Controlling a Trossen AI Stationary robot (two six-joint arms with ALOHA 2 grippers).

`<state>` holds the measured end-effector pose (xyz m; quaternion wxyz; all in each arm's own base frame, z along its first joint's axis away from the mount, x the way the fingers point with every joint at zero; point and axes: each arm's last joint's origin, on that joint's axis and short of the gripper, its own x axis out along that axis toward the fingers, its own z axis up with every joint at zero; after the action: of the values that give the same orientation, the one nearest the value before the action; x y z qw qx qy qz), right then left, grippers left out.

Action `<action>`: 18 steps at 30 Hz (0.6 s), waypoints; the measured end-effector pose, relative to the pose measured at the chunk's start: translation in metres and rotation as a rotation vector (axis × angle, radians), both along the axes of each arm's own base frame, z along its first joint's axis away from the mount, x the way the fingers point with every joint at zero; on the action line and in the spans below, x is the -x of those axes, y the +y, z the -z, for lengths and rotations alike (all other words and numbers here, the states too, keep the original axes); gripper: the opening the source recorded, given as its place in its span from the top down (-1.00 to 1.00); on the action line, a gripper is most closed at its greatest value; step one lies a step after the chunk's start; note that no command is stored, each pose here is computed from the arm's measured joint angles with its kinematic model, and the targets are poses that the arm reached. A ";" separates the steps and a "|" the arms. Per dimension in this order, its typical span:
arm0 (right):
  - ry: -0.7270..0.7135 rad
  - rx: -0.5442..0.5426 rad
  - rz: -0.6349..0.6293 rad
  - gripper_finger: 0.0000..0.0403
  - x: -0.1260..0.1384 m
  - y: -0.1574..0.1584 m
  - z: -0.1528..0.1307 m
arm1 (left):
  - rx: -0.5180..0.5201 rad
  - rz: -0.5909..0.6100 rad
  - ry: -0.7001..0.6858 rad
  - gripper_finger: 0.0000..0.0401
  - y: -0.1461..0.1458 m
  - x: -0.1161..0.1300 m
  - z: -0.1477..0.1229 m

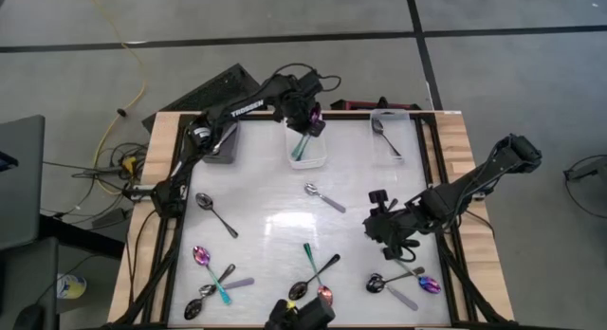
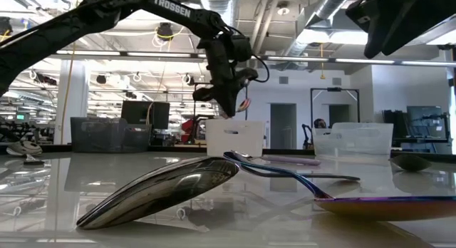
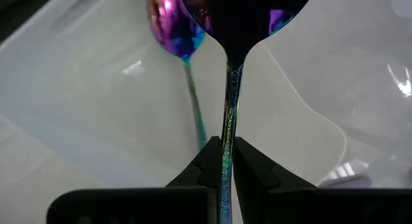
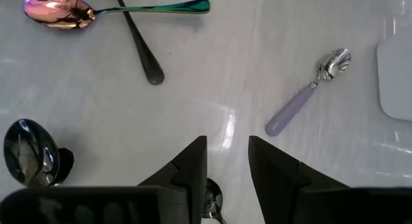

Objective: Sort silverware by color (type)
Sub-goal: Put the blue spoon into the white bin, then put the purple spoon into the transparent black bin

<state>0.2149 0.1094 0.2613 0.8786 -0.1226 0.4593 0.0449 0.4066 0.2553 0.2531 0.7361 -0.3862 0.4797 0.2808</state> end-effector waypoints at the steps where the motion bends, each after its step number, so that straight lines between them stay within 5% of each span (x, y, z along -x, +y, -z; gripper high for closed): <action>1: -0.001 -0.002 0.002 0.32 0.000 0.000 0.000 | 0.002 -0.002 0.004 0.95 0.000 0.000 0.000; 18: -0.001 -0.004 0.003 0.32 0.000 0.000 0.000 | -0.035 -0.006 -0.039 0.43 0.000 -0.004 -0.009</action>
<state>0.2147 0.1098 0.2613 0.8792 -0.1202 0.4589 0.0442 0.4105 0.2552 0.2621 0.7512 -0.3800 0.4590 0.2839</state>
